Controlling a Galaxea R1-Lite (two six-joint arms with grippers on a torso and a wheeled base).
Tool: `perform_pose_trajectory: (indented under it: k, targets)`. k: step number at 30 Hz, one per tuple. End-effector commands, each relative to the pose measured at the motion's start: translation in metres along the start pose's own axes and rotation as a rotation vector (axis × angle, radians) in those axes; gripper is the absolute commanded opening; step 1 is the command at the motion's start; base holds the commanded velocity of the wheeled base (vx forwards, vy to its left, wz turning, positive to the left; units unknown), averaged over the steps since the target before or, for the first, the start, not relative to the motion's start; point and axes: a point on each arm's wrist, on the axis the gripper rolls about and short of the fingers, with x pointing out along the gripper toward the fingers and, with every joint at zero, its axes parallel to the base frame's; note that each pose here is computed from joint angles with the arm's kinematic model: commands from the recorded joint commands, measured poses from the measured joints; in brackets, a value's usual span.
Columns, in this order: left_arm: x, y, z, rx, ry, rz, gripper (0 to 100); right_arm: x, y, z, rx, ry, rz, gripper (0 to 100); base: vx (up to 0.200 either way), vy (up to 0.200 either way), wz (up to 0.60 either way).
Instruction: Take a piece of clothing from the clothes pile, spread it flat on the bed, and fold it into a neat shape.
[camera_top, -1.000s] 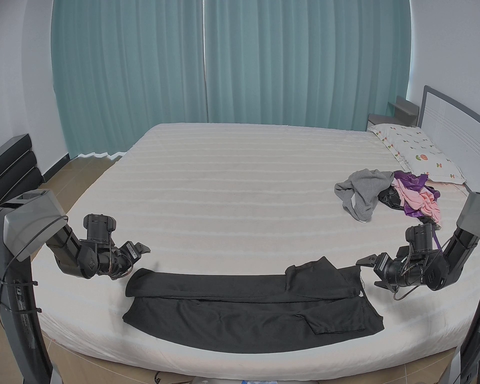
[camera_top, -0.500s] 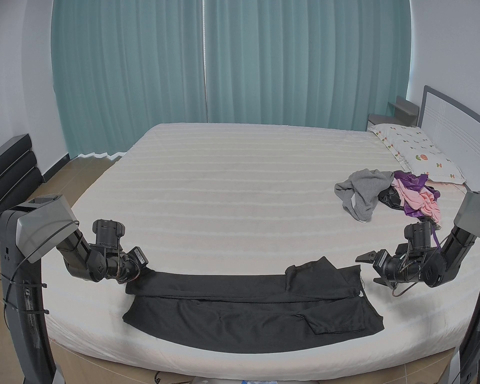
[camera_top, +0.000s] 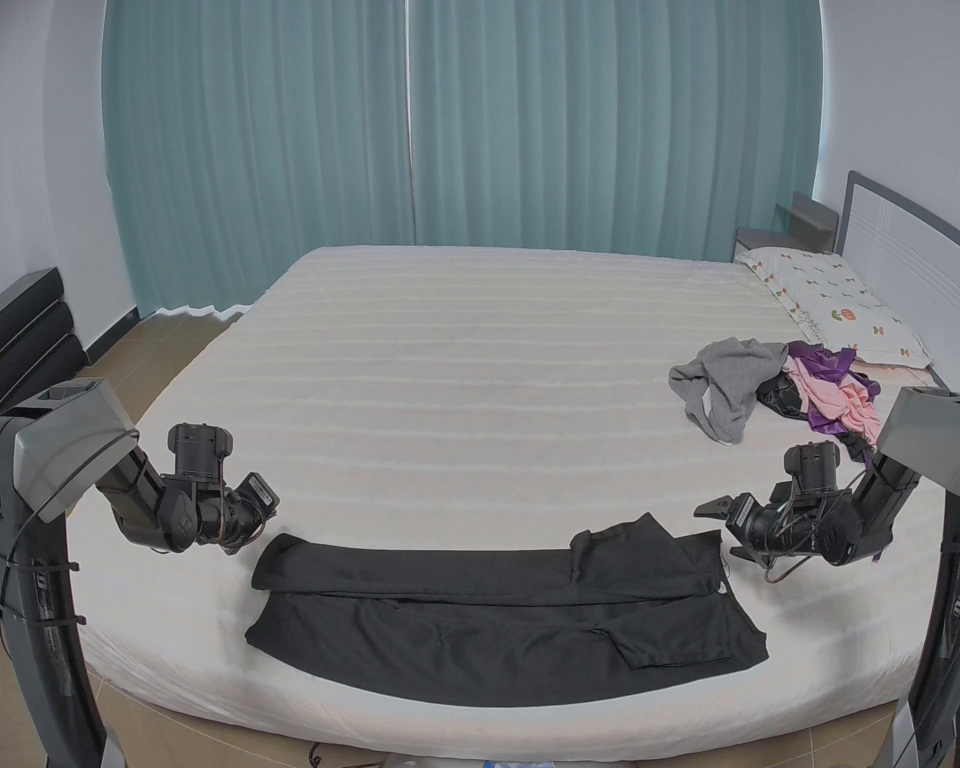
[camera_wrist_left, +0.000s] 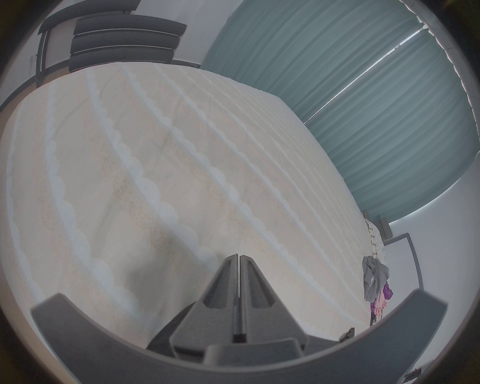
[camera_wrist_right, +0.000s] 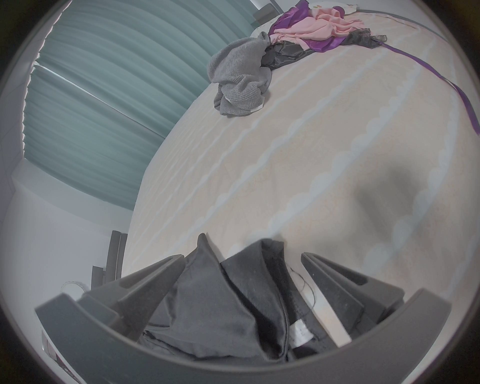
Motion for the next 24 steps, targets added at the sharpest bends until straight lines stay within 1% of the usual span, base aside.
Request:
perform_pose_trajectory:
  k: [1,2,8,11,12,15,18,22,23,24]
  targets:
    - [-0.005,-0.003,0.003,-0.001,-0.013,-0.008,0,0.015,-0.006,-0.004,-0.005,0.02,-0.014,100,0.0,0.0,0.0]
    - [-0.005,-0.002,0.003,-0.002,-0.01,-0.006,0,0.019,-0.004,-0.005,-0.012,0.021,-0.012,0,0.0,0.0,0.0]
    - [-0.005,0.0,0.001,-0.005,-0.004,0.003,0,0.023,-0.007,-0.003,-0.008,-0.001,-0.034,0,0.0,0.0,0.0]
    - [-0.011,0.004,0.002,-0.013,-0.005,0.011,0,0.022,-0.008,0.006,0.009,-0.029,-0.031,0,0.0,0.0,0.0]
    - [-0.019,0.006,0.004,-0.022,-0.003,0.009,0,0.019,-0.012,0.012,0.029,-0.046,-0.034,0,0.0,0.0,0.0]
    - [-0.033,0.011,0.007,-0.036,-0.004,0.002,0,0.016,-0.015,0.016,0.067,-0.058,-0.038,0,0.0,0.0,0.0]
    - [-0.044,0.011,0.006,-0.037,0.014,-0.02,0,0.016,-0.016,0.016,0.073,-0.058,-0.037,0,0.0,0.0,0.0]
    - [-0.055,0.013,0.0,-0.038,0.036,-0.025,0,0.013,-0.014,0.016,0.074,-0.053,-0.029,0,0.0,0.0,0.0]
    - [-0.058,0.014,-0.001,-0.039,0.038,-0.027,0,0.013,-0.014,0.016,0.074,-0.053,-0.028,100,0.0,0.0,0.0]
    - [-0.06,0.015,-0.002,-0.04,0.039,-0.026,0,0.013,-0.013,0.016,0.073,-0.052,-0.027,100,0.0,0.0,0.0]
